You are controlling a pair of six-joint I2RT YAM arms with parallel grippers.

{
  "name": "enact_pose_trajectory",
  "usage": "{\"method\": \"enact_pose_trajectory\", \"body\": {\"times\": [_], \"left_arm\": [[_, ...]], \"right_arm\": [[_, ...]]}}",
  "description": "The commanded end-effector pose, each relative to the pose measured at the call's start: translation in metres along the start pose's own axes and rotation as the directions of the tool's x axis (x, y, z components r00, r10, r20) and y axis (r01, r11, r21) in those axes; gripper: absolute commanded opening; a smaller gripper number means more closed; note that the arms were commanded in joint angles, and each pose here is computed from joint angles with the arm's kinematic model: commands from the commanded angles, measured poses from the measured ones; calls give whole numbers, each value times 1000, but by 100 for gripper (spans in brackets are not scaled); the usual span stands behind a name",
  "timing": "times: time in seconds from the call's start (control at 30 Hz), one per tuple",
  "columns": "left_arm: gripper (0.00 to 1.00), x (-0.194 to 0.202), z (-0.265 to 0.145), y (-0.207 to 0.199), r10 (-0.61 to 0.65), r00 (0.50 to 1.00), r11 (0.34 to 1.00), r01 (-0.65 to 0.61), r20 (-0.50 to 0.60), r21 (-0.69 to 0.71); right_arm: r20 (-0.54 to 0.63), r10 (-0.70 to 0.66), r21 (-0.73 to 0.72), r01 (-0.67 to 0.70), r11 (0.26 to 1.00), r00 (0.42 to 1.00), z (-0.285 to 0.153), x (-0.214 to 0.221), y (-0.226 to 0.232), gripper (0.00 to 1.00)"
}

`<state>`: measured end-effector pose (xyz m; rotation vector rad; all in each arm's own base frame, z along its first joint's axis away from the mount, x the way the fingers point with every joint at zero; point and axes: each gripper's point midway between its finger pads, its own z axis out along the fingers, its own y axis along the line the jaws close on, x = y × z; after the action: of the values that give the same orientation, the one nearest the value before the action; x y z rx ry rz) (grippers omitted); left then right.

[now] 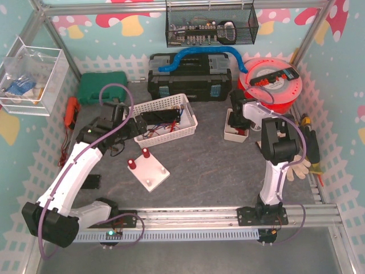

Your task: Install the large spring

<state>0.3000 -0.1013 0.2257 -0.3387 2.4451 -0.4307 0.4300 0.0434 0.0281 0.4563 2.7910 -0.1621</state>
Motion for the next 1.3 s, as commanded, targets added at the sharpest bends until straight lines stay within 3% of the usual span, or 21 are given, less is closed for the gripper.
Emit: {"method": "enact_pose_trajectory", "body": {"times": [0.0, 0.3, 0.43, 0.7, 0.83, 0.93, 1.03, 1.17, 1.27], "left_arm": [[99, -9, -3, -7, -7, 1000, 1000, 7, 21, 19], [99, -12, -9, -9, -29, 999, 999, 27, 44, 35], [99, -5, -7, -22, -11, 1000, 994, 10, 3, 109], [93, -5, -15, -53, 15, 1000, 957, -17, 7, 291], [88, -6, -27, -74, 49, 999, 916, -52, 16, 398], [82, -6, -36, -87, 57, 998, 881, -57, 13, 470], [77, -3, -42, -96, 72, 997, 852, -60, -2, 520], [75, -2, -44, -103, 100, 995, 832, -79, -8, 549], [72, 3, -43, -110, 129, 991, 806, -84, -35, 585]], "right_arm": [[67, -35, -35, 37, 999, 997, -33, -14, -1, 23], [205, -115, -214, 159, 964, 972, -116, -20, 14, 19], [349, -204, -366, 333, 869, 915, -161, -14, 52, 19], [697, -314, -418, 721, 552, 644, -242, 42, 144, 16], [763, -328, -377, 795, 474, 557, -257, 72, 173, 17], [807, -325, -381, 854, 354, 494, -267, 98, 196, 18], [869, -303, -322, 913, 252, 390, -281, 124, 214, 17], [940, -253, -190, 966, 175, 231, -305, 146, 230, 17], [955, -239, -138, 977, 162, 174, -311, 154, 237, 16]]}}
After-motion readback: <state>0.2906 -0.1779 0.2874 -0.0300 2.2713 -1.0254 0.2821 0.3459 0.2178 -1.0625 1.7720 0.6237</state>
